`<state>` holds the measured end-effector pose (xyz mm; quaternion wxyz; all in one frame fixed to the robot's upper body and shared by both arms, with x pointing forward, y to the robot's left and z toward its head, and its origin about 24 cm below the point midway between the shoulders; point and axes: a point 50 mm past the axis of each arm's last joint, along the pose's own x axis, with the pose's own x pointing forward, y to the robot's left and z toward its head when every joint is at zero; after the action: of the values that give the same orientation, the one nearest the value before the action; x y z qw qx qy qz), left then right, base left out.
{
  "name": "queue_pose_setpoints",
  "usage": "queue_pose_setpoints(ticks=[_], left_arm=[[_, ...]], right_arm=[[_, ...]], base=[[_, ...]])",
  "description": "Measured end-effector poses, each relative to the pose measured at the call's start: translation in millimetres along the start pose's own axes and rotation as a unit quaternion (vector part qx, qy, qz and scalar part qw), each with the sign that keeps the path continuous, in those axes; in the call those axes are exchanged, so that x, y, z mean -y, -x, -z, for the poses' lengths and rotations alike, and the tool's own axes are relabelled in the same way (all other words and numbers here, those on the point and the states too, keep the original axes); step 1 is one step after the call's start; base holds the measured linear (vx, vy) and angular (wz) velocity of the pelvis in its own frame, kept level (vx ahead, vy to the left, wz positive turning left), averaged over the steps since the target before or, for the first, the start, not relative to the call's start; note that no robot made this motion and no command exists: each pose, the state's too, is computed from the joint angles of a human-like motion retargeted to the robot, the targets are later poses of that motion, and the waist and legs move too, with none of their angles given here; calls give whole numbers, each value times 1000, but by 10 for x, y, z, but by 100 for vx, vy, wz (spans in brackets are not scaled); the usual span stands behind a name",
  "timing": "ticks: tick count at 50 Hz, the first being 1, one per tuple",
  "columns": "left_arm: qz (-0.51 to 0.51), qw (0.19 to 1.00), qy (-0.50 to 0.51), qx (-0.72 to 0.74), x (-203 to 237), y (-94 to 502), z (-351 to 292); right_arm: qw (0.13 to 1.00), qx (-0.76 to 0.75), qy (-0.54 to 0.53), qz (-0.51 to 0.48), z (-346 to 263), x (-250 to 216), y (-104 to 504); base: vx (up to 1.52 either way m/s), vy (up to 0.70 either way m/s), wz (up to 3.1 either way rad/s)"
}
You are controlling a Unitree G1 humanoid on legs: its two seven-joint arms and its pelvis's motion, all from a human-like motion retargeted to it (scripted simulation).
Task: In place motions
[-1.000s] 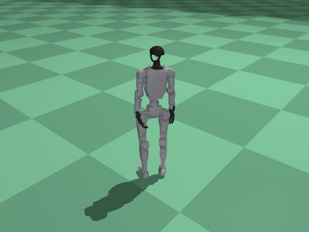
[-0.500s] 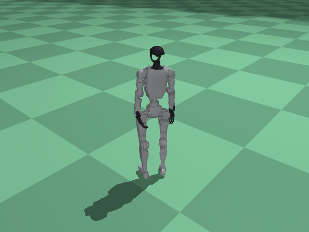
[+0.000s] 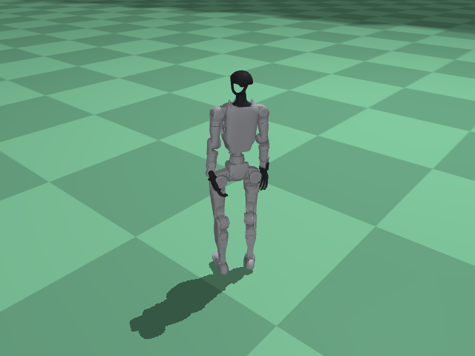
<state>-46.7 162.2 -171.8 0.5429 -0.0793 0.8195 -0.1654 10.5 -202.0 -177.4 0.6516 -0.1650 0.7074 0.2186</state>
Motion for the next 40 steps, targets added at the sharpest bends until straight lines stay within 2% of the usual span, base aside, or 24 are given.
queue_pose_setpoints(ticks=[40], left_arm=[[-6, 1000, -3, -10, 5, 6, -1]], right_arm=[[1000, -4, 15, 4, -2, 11, 3]], base=[[0, 0, 0]])
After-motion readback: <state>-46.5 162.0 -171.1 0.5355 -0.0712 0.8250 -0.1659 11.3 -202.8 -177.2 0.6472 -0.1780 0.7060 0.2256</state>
